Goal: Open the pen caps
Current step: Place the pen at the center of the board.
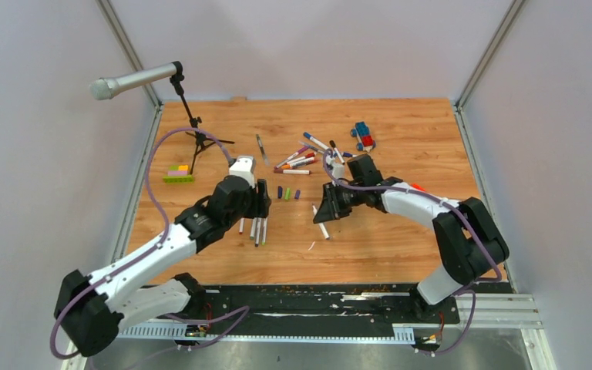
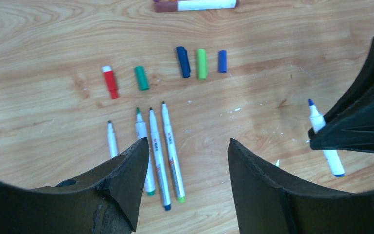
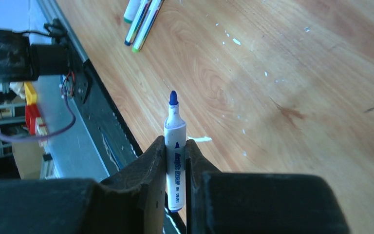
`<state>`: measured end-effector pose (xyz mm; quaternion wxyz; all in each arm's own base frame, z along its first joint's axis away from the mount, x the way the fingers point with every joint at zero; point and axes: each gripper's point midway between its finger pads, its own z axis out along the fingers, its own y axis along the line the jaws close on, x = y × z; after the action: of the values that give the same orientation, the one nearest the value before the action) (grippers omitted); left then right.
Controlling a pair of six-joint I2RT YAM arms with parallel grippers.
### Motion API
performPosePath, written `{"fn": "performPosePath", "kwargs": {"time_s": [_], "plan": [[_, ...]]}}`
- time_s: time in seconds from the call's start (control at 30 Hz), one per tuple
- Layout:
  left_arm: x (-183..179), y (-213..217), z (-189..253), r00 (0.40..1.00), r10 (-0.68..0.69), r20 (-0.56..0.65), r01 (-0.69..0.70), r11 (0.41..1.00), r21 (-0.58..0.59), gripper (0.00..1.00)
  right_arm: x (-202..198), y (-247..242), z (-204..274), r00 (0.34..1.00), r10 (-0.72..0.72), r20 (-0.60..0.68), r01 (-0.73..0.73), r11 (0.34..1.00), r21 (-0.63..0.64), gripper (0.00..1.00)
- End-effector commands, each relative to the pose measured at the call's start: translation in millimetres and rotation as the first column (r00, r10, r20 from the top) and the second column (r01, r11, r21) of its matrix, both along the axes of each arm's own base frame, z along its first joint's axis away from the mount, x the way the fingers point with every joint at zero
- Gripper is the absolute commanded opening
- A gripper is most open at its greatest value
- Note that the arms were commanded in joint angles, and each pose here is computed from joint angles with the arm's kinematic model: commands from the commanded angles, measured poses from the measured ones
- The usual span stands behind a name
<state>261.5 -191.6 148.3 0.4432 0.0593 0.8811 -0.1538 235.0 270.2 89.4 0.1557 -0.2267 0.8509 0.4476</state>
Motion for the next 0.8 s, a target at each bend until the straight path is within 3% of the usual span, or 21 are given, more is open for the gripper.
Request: {"fn": "performPosePath", "kwargs": {"time_s": [0.0,0.2,0.77], "plan": [[-5.8,24.1,17.5,0.991,0.092,0.102,-0.086,0.994,-0.060,0.68,25.3,18.2,-7.6,0.974,-0.223,-0.035,0.217,0.968,-0.124,0.02],[-24.8,42.3,21.7,0.978,0.142,0.152,-0.116,0.979,-0.169,0.71,31.1,28.2,-35.4,0.916,-0.337,-0.217,0.284,0.928,-0.240,0.03],[-40.6,58.0,14.5,0.971,0.166,0.169,-0.129,0.969,-0.211,0.74,22.6,59.1,-70.2,0.894,-0.429,-0.129,0.351,0.851,-0.391,0.07]]}}
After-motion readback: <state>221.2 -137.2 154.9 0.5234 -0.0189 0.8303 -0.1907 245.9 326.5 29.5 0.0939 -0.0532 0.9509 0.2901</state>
